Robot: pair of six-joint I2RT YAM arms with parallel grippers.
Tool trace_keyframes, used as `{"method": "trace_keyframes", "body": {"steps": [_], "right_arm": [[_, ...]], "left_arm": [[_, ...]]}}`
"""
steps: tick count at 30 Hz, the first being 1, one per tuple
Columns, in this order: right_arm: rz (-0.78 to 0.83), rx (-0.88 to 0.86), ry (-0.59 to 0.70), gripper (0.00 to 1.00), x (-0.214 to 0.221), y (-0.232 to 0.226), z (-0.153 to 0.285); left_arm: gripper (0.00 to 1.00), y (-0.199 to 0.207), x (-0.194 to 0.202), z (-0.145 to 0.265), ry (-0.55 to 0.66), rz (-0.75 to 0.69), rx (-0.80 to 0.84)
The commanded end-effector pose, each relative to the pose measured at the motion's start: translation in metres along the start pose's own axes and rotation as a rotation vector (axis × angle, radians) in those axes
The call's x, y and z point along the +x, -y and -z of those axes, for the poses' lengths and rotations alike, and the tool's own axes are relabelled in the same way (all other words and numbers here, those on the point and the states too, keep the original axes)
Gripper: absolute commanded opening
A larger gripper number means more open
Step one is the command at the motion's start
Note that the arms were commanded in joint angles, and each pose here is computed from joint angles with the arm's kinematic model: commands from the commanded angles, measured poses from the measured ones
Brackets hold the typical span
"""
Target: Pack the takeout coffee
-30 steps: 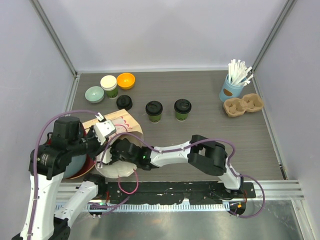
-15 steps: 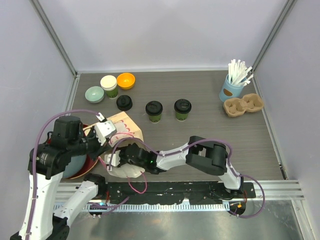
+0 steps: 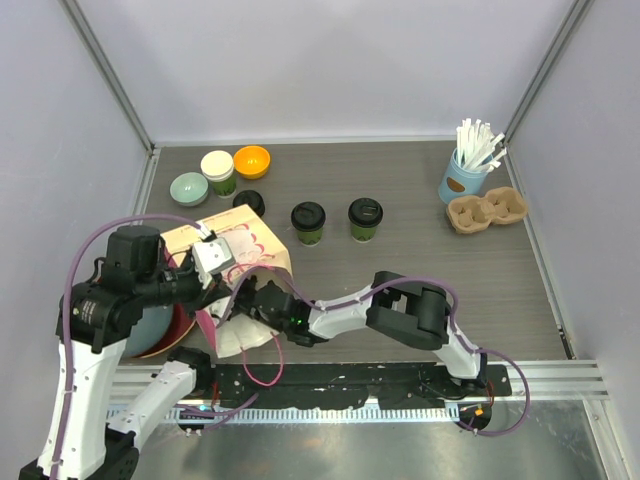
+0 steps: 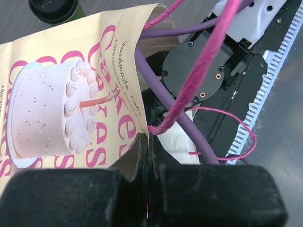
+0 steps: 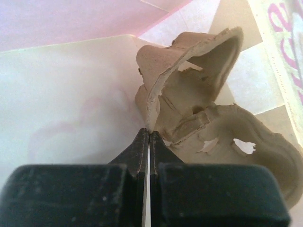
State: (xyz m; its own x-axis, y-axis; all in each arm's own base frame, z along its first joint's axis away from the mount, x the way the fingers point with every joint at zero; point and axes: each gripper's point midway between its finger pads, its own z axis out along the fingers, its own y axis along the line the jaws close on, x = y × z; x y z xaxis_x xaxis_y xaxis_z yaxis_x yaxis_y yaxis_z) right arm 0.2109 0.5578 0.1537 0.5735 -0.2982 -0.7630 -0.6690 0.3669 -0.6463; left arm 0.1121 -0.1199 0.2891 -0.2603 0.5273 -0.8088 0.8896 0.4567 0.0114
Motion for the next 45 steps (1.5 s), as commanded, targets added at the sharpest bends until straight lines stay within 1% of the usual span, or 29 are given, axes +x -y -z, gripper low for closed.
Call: {"method": "trace_keyframes", "body": {"steps": [1, 6, 9, 10, 13, 14, 15, 17, 18, 19, 20, 22, 24, 25, 27, 28, 30, 31, 32, 34, 35, 37, 38, 39, 41, 45], "right_arm": [[-0.05, 0.102, 0.103, 0.01, -0.024, 0.034, -0.021], [-0.009, 0.108, 0.047, 0.01, -0.003, 0.035, -0.032], [0.006, 0.095, 0.02, 0.16, 0.005, 0.031, -0.029], [0.0, 0.084, 0.026, 0.3, 0.004, 0.029, -0.026], [-0.002, 0.043, 0.036, 0.45, -0.002, 0.023, -0.008], [0.002, 0.023, 0.022, 0.47, 0.003, 0.017, 0.001], [-0.003, 0.023, 0.031, 0.49, -0.006, 0.02, 0.007], [-0.014, 0.001, 0.015, 0.53, -0.003, 0.014, 0.02], [-0.024, -0.002, 0.03, 0.54, -0.013, 0.014, 0.026], [-0.028, -0.011, 0.03, 0.56, -0.014, 0.012, 0.031], [-0.03, -0.03, 0.017, 0.57, -0.009, 0.005, 0.037], [-0.035, -0.048, 0.016, 0.58, -0.016, 0.002, 0.047], [-0.056, -0.073, -0.009, 0.59, -0.01, -0.005, 0.058], [-0.071, -0.071, 0.006, 0.59, -0.019, 0.001, 0.063], [-0.097, -0.114, -0.004, 0.59, -0.014, -0.006, 0.075], [-0.108, -0.115, 0.018, 0.6, -0.025, 0.0, 0.08], [-0.125, -0.152, 0.009, 0.6, -0.023, -0.003, 0.091], [-0.136, -0.179, 0.022, 0.6, -0.028, -0.006, 0.095], [-0.149, -0.18, 0.041, 0.59, -0.039, 0.002, 0.099], [-0.172, -0.227, 0.025, 0.6, -0.042, -0.001, 0.105], [-0.186, -0.224, 0.043, 0.6, -0.055, 0.009, 0.109], [-0.219, -0.253, 0.004, 0.6, -0.056, 0.01, 0.117], [-0.234, -0.239, 0.019, 0.59, -0.068, 0.022, 0.121], [-0.243, -0.245, -0.012, 0.6, -0.066, 0.024, 0.126], [-0.285, -0.229, -0.027, 0.6, -0.075, 0.036, 0.131], [-0.354, -0.24, -0.025, 0.6, -0.106, 0.066, 0.158]], "left_arm": [[0.0, 0.043, 0.018, 0.012, -0.066, 0.084, 0.161], [0.0, 0.052, 0.005, 0.019, -0.025, 0.082, 0.196], [0.0, 0.049, -0.002, 0.025, -0.008, 0.057, 0.164], [0.0, 0.046, -0.002, 0.026, -0.014, 0.048, 0.146], [0.0, 0.034, 0.003, 0.028, -0.044, 0.024, 0.078], [0.0, 0.03, 0.006, 0.026, -0.057, 0.03, 0.06], [0.0, 0.021, 0.014, 0.024, -0.092, 0.041, 0.016], [0.0, 0.006, 0.018, 0.019, -0.105, 0.063, -0.053], [0.0, -0.005, 0.028, 0.015, -0.146, 0.083, -0.1], [0.0, -0.011, 0.032, 0.013, -0.158, 0.087, -0.128], [0.0, -0.017, 0.037, 0.009, -0.172, 0.091, -0.148], [0.0, -0.026, 0.047, 0.008, -0.206, 0.089, -0.193], [0.0, -0.028, 0.057, 0.004, -0.237, 0.084, -0.194], [0.0, -0.029, 0.059, 0.003, -0.243, 0.084, -0.195], [0.0, -0.027, 0.059, 0.003, -0.242, 0.084, -0.187], [0.0, -0.026, 0.058, 0.003, -0.24, 0.082, -0.181], [0.0, -0.024, 0.054, 0.005, -0.225, 0.084, -0.175], [0.0, -0.024, 0.052, 0.005, -0.219, 0.088, -0.178], [0.0, -0.025, 0.047, 0.008, -0.207, 0.088, -0.185], [0.0, -0.026, 0.04, 0.01, -0.189, 0.101, -0.193], [0.0, -0.026, 0.033, 0.013, -0.169, 0.099, -0.202], [0.0, -0.026, 0.027, 0.015, -0.162, 0.117, -0.198], [0.0, -0.024, 0.021, 0.017, -0.147, 0.122, -0.195], [0.0, -0.023, 0.018, 0.016, -0.144, 0.135, -0.179], [0.0, -0.018, 0.012, 0.018, -0.133, 0.147, -0.159], [0.0, -0.003, 0.009, 0.014, -0.138, 0.194, -0.059]]}}
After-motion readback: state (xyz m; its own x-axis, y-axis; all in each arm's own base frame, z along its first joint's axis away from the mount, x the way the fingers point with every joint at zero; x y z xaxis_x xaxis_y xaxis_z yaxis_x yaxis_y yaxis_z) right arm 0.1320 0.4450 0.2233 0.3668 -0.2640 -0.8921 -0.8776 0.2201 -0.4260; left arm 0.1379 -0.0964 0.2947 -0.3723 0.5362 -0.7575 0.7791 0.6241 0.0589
